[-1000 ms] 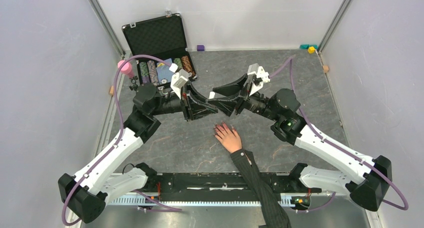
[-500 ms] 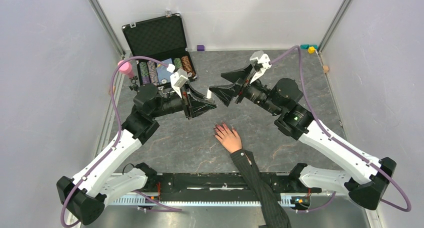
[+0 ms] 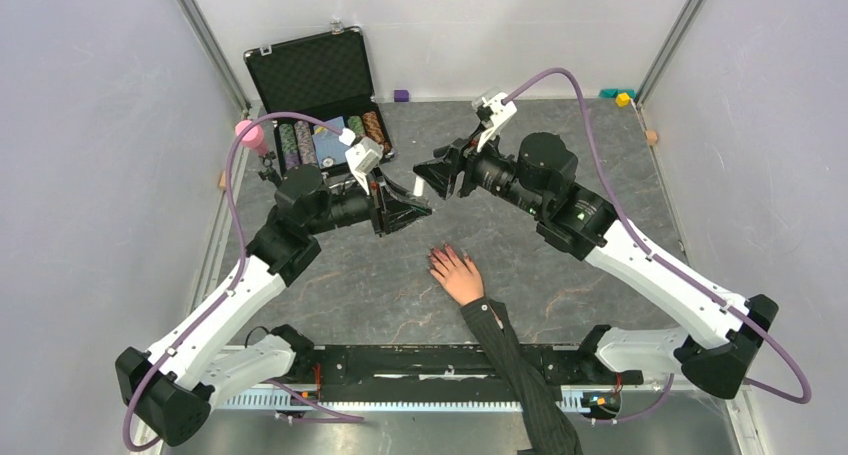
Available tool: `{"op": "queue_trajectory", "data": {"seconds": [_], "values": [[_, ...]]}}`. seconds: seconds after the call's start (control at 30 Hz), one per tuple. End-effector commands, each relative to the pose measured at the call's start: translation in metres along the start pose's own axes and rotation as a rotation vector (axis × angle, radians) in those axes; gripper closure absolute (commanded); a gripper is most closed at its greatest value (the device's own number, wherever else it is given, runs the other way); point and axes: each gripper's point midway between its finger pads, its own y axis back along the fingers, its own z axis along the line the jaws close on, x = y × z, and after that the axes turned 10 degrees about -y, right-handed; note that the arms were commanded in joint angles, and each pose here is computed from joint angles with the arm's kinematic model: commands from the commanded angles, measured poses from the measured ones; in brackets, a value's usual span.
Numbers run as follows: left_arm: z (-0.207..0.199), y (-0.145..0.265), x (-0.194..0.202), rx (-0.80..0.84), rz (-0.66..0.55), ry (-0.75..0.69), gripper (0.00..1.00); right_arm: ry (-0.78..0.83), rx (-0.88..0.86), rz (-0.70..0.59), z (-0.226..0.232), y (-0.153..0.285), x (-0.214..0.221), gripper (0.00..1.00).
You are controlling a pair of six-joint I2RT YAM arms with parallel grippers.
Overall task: Paint the nails
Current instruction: Unscrew the nail polish bottle.
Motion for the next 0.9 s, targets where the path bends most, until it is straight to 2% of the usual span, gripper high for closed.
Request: {"op": "queue_trajectory", "data": {"seconds": [0.0,0.87], "values": [[0.002,-0.002,-0.018,-0.011,-0.026,-0.068,0.98,-0.007,-0.033,-0.027,0.018,0.003,-0.016,0.41],[0.006,-0.001,-0.017,-0.033,-0.014,-0.078,0.98,0.001,-0.072,0.056,0.029,-0.011,0.012,0.55]]}}
